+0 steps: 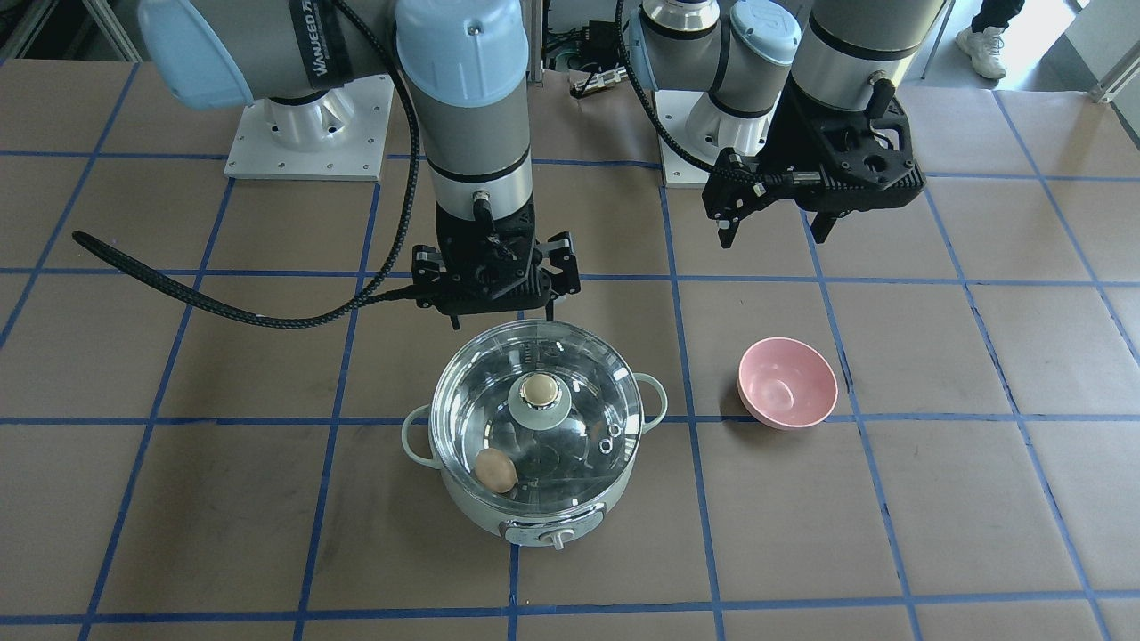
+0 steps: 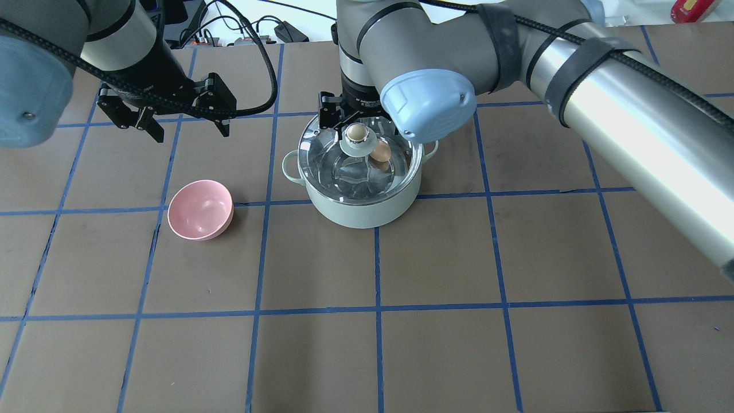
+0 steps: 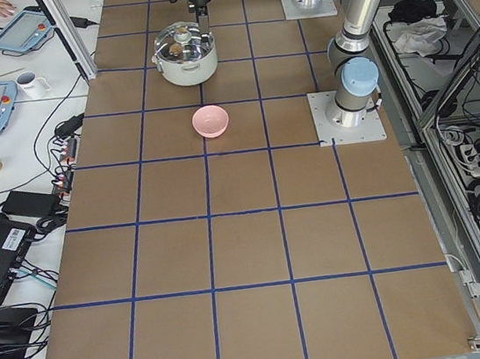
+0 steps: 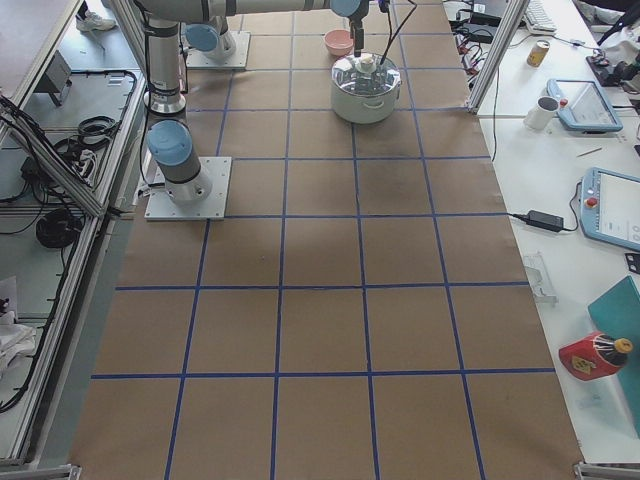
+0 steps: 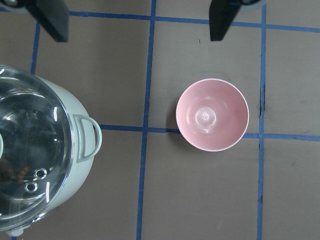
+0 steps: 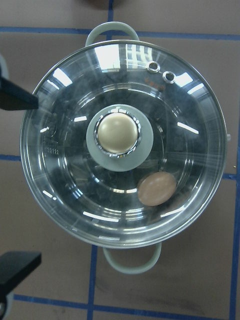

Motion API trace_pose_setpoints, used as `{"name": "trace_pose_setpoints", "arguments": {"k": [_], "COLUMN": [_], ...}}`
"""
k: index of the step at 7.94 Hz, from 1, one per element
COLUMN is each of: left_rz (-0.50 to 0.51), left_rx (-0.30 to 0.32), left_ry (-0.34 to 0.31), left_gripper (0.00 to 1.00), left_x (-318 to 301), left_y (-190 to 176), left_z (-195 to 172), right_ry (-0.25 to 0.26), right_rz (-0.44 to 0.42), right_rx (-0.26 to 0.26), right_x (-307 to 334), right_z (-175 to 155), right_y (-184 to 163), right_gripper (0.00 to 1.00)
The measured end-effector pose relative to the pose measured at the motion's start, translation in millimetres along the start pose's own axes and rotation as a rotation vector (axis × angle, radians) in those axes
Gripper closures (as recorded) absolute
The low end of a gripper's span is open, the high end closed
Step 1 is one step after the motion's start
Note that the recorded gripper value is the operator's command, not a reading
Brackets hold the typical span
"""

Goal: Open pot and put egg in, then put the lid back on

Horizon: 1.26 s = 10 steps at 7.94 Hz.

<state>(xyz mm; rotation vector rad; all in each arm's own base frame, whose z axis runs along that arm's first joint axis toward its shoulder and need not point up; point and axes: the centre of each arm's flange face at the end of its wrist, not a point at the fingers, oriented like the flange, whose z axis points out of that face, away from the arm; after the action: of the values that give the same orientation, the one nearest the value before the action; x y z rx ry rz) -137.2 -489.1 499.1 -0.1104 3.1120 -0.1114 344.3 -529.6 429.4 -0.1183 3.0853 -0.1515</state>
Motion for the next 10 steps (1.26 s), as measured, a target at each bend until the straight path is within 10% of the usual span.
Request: {"name": "trace_pose_setpoints", "arguments": {"k": [5, 10], "left_rz": [0.001, 0.0], "left_rx": [0.001, 0.001], "left_ry": [0.0, -0.001], "left_gripper": [0.0, 0.0], "left_x": [-0.4, -0.9], "left_y": [-0.2, -0.4], "left_z": [-0.1, 0.0], "right_ry": [0.03, 0.045], "right_rz": [0.125, 0.151], "right_rx": [-0.002, -0.036], "right_x": [166.9, 221.9], "right_z": [-76.7, -84.0], "right_y": [-11.0, -10.5], "right_gripper": [0.0, 0.0]}}
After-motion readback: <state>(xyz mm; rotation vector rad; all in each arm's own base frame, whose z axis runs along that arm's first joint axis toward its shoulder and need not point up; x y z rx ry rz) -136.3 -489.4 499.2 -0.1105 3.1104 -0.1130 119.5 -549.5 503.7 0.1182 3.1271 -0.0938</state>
